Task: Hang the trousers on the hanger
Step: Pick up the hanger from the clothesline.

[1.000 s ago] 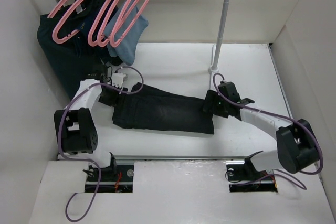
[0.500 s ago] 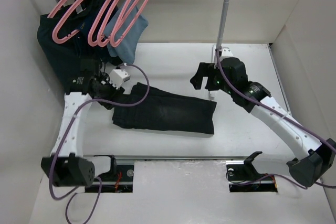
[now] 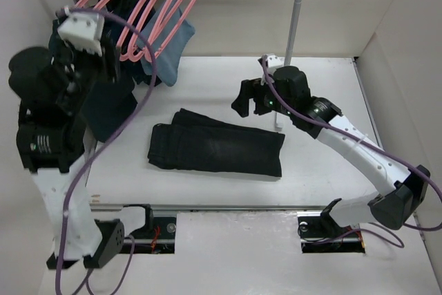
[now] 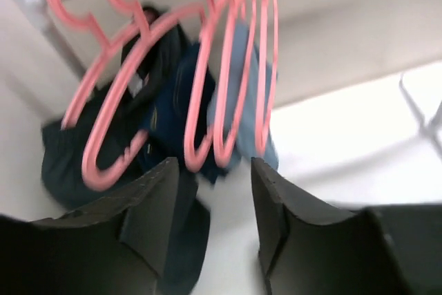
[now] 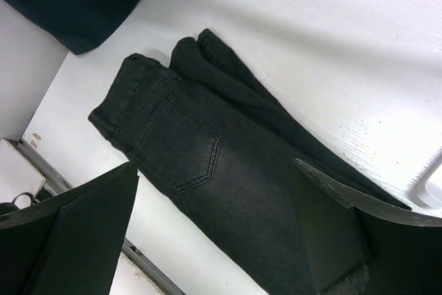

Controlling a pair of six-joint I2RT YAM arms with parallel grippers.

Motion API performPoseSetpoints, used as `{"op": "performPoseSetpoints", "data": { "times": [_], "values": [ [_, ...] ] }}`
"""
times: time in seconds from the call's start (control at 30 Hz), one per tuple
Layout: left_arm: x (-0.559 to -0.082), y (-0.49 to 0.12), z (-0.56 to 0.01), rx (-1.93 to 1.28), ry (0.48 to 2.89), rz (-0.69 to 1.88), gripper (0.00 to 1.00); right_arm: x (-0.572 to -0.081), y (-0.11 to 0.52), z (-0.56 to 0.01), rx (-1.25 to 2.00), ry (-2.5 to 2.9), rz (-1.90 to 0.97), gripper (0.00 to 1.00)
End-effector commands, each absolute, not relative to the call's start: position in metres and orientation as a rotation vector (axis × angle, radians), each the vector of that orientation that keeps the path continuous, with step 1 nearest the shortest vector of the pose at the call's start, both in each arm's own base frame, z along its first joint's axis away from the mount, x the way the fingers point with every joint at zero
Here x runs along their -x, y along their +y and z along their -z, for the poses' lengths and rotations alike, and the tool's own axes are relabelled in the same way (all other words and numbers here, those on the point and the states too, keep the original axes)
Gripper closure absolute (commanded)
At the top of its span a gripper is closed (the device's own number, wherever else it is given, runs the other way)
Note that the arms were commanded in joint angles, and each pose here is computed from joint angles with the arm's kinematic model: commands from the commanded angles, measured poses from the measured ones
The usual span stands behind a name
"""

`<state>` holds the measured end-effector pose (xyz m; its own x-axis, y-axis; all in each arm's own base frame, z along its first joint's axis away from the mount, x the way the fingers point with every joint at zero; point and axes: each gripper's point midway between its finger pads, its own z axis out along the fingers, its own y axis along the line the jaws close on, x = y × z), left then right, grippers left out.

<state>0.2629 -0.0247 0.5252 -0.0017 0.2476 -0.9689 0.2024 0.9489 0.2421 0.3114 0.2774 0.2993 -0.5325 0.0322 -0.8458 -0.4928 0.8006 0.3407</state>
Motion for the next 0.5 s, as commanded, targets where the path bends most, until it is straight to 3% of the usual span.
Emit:
{"op": "performPoseSetpoints", "data": {
  "times": [0.0,0.2,0.47],
  "values": [
    [-0.341,-0.037,-0.527,-0.213,1.614,0.128,0.58,-0.313,0.294,-0.323,0.406,1.949,-0.758,0.06],
    [-0.412,-0.056,-0.515,-0.249,1.646,0.249,0.65,-0.313,0.297,-0.299,0.416,2.013,-0.730,0.06],
    [-0.447,-0.047,-0.522,-0.220,1.589,0.191,0.65,-0.305,0.284,-0.286,0.417,2.049,-0.689,0.06]
  ]
}}
